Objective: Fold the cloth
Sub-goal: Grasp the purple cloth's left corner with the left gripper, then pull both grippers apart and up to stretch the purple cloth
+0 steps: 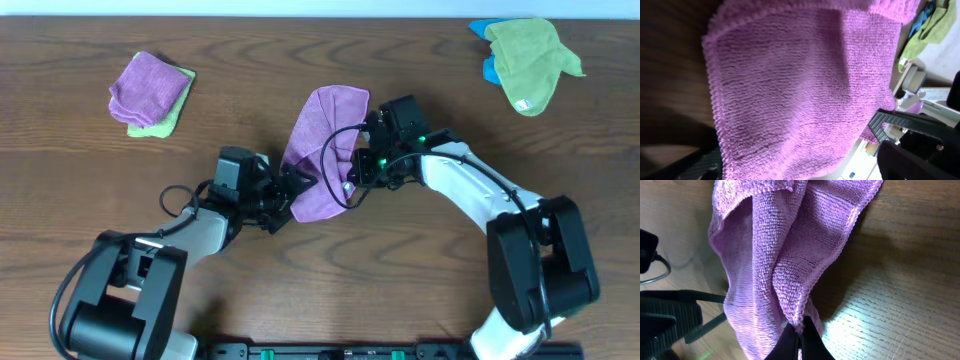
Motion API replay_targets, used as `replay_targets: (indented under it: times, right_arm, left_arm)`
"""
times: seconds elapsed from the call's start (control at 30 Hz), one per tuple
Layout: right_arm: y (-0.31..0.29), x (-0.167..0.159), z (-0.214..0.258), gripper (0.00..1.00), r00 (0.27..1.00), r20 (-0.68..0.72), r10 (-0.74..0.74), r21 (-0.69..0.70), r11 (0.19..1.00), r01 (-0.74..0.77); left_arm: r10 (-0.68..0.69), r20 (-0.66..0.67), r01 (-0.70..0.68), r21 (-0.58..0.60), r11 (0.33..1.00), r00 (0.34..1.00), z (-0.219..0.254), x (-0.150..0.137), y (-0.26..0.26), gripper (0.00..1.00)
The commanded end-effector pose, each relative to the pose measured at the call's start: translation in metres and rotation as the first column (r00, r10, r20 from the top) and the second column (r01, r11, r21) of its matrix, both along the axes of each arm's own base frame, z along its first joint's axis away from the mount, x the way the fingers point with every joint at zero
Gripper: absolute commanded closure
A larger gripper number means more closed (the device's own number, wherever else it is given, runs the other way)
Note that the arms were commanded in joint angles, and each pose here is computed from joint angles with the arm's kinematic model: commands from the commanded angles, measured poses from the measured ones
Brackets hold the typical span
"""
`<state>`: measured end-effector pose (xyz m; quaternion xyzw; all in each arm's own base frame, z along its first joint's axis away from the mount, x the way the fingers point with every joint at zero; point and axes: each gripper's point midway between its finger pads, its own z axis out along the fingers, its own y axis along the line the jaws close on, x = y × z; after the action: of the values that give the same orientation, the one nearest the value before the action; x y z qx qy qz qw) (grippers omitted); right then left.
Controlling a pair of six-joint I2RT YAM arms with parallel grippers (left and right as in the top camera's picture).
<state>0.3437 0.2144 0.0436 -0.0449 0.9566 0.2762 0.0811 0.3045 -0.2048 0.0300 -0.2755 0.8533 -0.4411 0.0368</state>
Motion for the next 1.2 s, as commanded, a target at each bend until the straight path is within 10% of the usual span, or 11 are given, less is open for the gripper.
replay_targets:
  times: [0.0,0.13,0.33,0.47,1.17]
  right_arm:
    - [0.0,0.001,0.009,0.99,1.0,0.008,-0.012,0.019,1.0,0.012]
    - [0.0,0.001,0.009,0.99,1.0,0.008,-0.012,0.019,1.0,0.012]
    - [0.0,0.001,0.009,0.99,1.0,0.008,-0.012,0.019,1.0,0.012]
    - [0.0,0.001,0.009,0.99,1.0,0.008,-0.012,0.019,1.0,0.012]
    - [-0.047,0.021,0.068,0.99,0.973,0.195,-0.122,-0.071,0.988,0.138]
  left_arm:
    - [0.028,-0.065,-0.026,0.029,0.999,0.998,-0.017,-0.006,0.002,0.1]
    - [0.039,-0.058,-0.037,0.036,0.999,0.998,-0.017,-0.004,0.003,0.6]
    - [0.042,-0.054,-0.04,0.048,0.998,0.998,-0.018,-0.003,0.005,0.67]
    - [0.032,-0.044,-0.03,0.051,0.998,0.999,-0.018,-0.003,0.004,0.94]
    - [0.015,0.153,-0.002,-0.088,0.996,0.988,0.08,0.083,0.021,0.94]
